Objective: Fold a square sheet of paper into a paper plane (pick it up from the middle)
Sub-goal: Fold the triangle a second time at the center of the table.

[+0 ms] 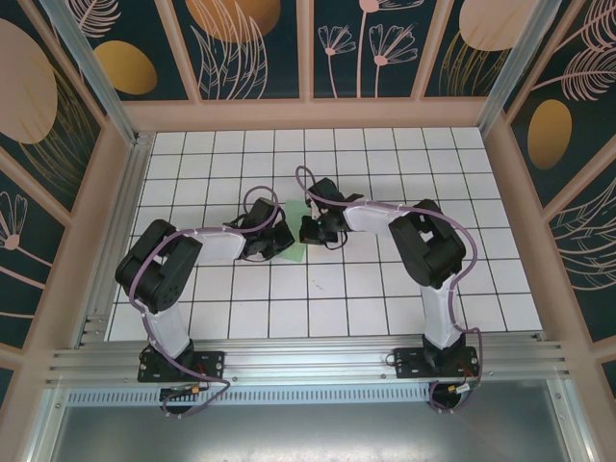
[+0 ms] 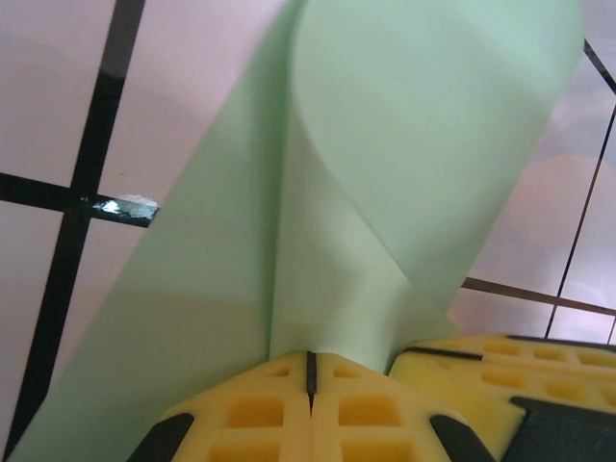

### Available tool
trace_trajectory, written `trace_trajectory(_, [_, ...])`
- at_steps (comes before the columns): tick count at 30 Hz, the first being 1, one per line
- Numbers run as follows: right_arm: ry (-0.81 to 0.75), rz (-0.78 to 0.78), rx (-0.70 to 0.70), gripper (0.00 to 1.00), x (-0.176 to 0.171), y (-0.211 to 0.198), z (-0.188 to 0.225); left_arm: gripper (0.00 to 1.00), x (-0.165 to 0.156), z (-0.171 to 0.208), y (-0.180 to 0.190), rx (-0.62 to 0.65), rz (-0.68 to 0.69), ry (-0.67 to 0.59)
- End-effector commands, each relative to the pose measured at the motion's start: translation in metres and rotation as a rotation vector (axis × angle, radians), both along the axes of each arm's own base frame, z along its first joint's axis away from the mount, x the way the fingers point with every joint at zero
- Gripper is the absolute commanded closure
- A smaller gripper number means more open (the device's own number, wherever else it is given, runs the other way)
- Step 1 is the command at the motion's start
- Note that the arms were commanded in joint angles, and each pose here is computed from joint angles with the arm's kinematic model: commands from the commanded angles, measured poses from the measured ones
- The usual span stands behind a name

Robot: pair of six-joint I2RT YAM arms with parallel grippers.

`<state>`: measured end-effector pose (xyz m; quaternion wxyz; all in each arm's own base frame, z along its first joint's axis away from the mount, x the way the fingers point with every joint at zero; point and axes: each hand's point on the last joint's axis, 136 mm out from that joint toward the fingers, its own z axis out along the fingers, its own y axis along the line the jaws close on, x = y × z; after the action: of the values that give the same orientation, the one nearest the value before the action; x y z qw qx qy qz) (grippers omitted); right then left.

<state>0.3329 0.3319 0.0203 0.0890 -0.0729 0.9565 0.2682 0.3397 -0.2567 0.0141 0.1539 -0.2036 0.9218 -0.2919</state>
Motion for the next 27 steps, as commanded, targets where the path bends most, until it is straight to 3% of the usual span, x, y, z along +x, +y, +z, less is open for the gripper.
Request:
trace_trajectory(1, [-0.105,-0.021,0.073,0.9,0.017,0.002,0.034,0.98,-0.009,-0.023,0.013,0.058,0.036,0.073])
trace_trajectory(5, [-0.129,-0.052,0.096,0.89,0.004,-0.005,0.049,0.99,-0.011,-0.024,0.015,0.057,0.049,0.077])
trace_trajectory(14, [0.003,0.041,0.127,0.93,-0.05,0.015,0.026,1.0,-0.011,-0.024,0.014,0.026,0.066,0.077])
trace_trajectory(21, [0.065,0.066,0.127,0.95,-0.059,0.02,0.007,1.0,-0.012,-0.021,0.015,0.012,0.089,0.07])
trace_trajectory(27, [0.097,0.037,0.034,0.96,-0.061,0.005,-0.019,1.0,-0.012,-0.018,0.016,0.003,0.103,0.063])
